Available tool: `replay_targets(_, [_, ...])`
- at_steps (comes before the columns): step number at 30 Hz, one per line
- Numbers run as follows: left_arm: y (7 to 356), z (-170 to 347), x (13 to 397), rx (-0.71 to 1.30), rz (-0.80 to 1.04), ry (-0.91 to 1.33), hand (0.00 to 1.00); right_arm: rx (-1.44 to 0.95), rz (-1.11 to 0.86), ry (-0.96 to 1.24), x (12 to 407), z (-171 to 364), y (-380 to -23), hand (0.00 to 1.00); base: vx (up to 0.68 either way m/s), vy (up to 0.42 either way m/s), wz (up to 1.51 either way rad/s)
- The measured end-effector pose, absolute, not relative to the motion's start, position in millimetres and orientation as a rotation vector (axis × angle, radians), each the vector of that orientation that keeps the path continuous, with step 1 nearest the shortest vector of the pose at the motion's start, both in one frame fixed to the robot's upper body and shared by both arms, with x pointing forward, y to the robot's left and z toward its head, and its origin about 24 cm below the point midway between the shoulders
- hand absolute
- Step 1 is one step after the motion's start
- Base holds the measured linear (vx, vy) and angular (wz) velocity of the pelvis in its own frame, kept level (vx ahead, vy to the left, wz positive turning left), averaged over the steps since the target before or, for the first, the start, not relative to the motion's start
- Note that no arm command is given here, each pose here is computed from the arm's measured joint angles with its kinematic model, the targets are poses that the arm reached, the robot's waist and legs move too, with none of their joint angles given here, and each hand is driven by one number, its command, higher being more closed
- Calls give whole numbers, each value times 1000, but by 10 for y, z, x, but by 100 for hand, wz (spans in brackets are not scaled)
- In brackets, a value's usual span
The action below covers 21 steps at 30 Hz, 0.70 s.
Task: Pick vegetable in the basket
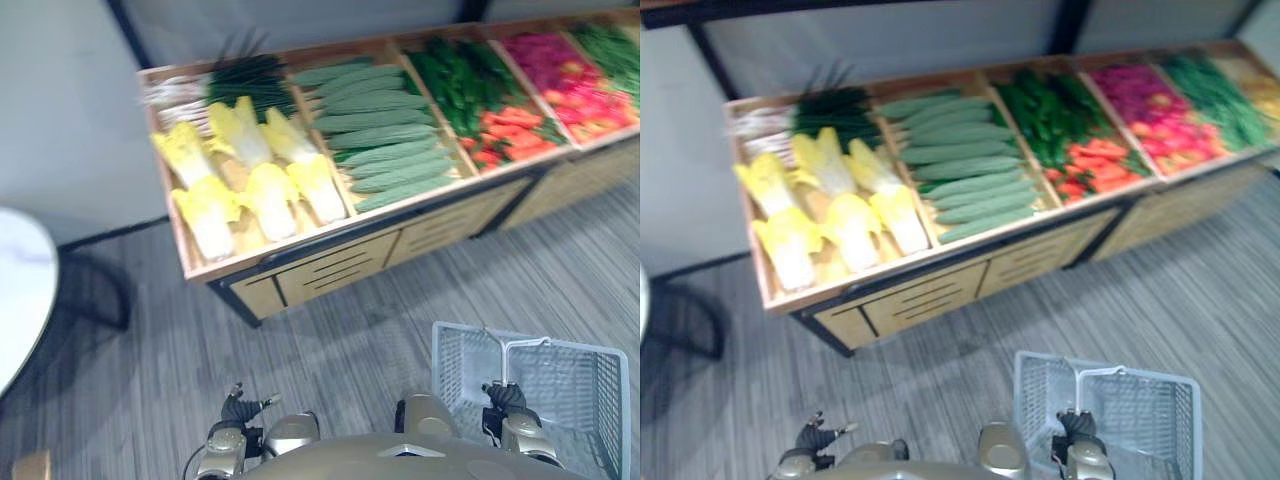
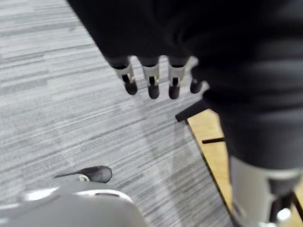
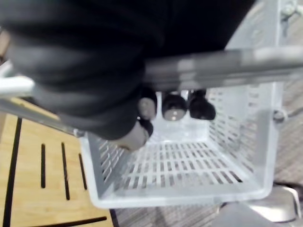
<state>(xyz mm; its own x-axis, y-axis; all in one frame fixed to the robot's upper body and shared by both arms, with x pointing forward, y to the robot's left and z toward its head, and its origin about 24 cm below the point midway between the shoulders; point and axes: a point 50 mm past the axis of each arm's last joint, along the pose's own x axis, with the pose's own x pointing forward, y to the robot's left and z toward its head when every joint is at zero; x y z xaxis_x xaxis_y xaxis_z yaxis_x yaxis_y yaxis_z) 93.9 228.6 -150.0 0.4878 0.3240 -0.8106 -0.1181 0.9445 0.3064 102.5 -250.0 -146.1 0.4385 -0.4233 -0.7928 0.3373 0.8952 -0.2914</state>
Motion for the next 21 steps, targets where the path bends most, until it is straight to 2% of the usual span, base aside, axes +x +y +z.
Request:
replay_targets(4, [2088,-1559,880,153,265,1054,0,-74,-571,997,1032,-1413,-2681,100,290,-390,88])
replay_targets(7, [2101,-1525,992,129,291,1018,0,-8,-644,1038,834,-1466,-2673,100,186,-191,77])
replay_targets(11, [2333,-1260,1424,134,373,826,0,52,-693,1066,722,-1499,-2660,100,124,-52,34])
replay_targets(13, [2635,-924,1789,228,423,655,0,55,-686,1078,702,-1513,-2638,100,37,-15,8])
replay_targets(14, [2671,-870,1832,244,430,630,0,52,-683,1078,703,-1513,-2637,100,9,25,-5])
replay_targets(16, [2928,-296,2247,398,473,378,0,22,-664,1072,670,-1503,-2632,100,-23,43,-6])
replay_targets(18, [3032,182,2521,528,486,182,0,-1,-661,1058,640,-1487,-2652,100,-43,47,-11])
replay_targets(21, [2964,925,2862,669,482,-127,0,-55,-642,1046,623,-1463,-2681,100,-70,37,-17])
